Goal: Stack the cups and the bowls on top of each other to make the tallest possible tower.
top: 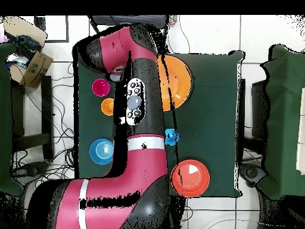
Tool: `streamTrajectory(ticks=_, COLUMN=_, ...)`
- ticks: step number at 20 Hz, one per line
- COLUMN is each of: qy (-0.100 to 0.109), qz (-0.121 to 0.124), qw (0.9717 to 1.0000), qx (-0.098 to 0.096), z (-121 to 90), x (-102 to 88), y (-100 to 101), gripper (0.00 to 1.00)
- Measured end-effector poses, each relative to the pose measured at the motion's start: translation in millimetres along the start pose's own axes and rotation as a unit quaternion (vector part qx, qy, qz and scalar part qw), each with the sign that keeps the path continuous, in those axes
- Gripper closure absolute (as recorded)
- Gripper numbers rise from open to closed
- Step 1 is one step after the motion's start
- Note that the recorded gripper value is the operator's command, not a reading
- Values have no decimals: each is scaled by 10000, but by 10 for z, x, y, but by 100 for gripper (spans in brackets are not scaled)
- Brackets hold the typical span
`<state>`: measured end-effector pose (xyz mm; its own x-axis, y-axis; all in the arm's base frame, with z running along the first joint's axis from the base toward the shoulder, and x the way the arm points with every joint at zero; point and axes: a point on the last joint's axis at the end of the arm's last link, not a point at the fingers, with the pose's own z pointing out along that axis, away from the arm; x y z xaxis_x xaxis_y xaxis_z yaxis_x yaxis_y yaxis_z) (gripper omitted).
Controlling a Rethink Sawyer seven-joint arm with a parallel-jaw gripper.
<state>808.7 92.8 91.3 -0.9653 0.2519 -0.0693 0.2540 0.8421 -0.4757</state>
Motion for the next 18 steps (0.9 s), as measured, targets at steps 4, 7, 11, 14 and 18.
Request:
streamTrajectory(ticks=4, qy=-15, qz=-9, qw=10000, qx=31, z=-10, x=7, y=1, gripper=100)
streamTrajectory(ticks=7, qy=-20, qz=-12, qw=10000, qx=40, z=-13, x=9, y=2, gripper=100)
streamTrajectory(ticks=11, qy=-29, qz=-4, qw=10000, qx=49, z=-16, x=0, y=-7, gripper=100)
streamTrajectory(ticks=14, qy=-51, qz=13, qw=10000, qx=51, z=-32, x=-19, y=-19, gripper=100)
streamTrajectory(ticks=18, qy=-78, qz=35, qw=9999, qx=68, z=-44, x=-42, y=-45, gripper=100)
